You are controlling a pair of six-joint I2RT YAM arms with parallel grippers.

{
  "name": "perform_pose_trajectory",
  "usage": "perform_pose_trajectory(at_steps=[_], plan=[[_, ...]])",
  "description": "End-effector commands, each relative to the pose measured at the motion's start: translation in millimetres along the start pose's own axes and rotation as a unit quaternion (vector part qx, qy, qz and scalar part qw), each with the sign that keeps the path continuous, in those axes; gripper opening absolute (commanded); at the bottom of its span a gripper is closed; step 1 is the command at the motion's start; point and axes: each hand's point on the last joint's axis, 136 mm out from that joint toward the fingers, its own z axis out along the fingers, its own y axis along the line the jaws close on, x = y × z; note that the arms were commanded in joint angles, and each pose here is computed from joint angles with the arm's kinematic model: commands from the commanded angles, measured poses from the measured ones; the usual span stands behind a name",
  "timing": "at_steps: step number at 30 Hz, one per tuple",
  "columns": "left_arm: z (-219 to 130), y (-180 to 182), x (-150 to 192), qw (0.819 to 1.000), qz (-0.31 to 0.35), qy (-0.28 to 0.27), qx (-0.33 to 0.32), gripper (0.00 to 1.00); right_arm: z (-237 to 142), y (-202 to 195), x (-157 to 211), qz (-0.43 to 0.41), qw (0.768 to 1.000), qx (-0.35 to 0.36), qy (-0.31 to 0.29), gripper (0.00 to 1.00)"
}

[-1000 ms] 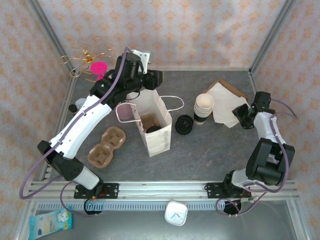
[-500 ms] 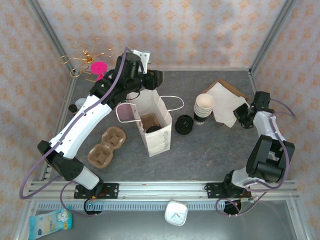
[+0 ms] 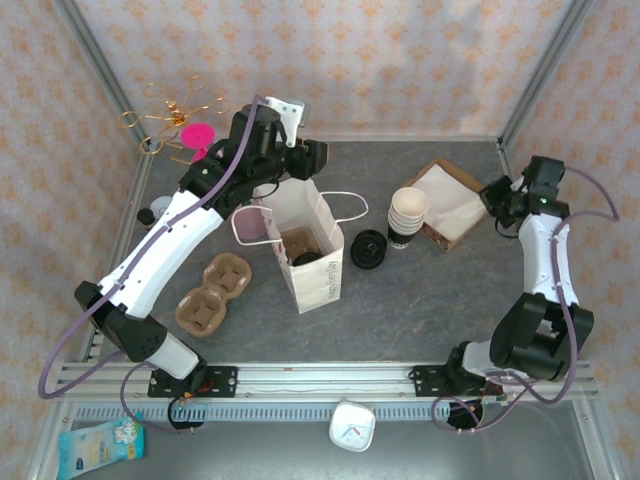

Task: Pack the takeout coffee

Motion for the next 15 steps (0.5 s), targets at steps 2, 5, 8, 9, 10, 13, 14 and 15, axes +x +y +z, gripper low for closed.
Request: perform_pose_trajectory(at_steps=[2,5,8,9,10,13,14,15], plan=[[-20.7,-30.5,-22.7,0.995,0.077,-0.054,0.039,0.59,-45.6,51.5,-15.0,-0.013,0.998,-0.063,-0.023,0.0],[-24.5,-52.9,-23.6,0.989,0.116,-0.066,0.063,0.64,-71.4,89.5,-19.6,-0.038,0.994,-0.099,-0.035,0.0],[-30.9,-66.2,-31.2,0.984,0.124,-0.091,0.09,0.65,-95.9,128.6,-19.7,-0.063,0.988,-0.138,-0.043,0.0],[-34.4,-71.0,-33.8,0.982,0.127,-0.1,0.102,0.65,-105.1,141.1,-19.9,-0.068,0.985,-0.155,-0.044,0.0],[-37.7,-75.3,-35.5,0.979,0.135,-0.106,0.111,0.65,-113.7,151.2,-20.4,-0.072,0.982,-0.168,-0.045,0.0],[-45.0,-84.9,-33.1,0.97,0.167,-0.119,0.131,0.69,-141.8,184.7,-17.3,-0.091,0.972,-0.213,-0.049,0.0],[-47.2,-87.3,-31.4,0.967,0.177,-0.123,0.137,0.7,-151.1,196.3,-14.6,-0.097,0.967,-0.229,-0.049,0.0],[-49.6,-89.1,-29.8,0.964,0.186,-0.129,0.141,0.7,-157.7,206.3,-10.6,-0.103,0.963,-0.244,-0.045,0.0]])
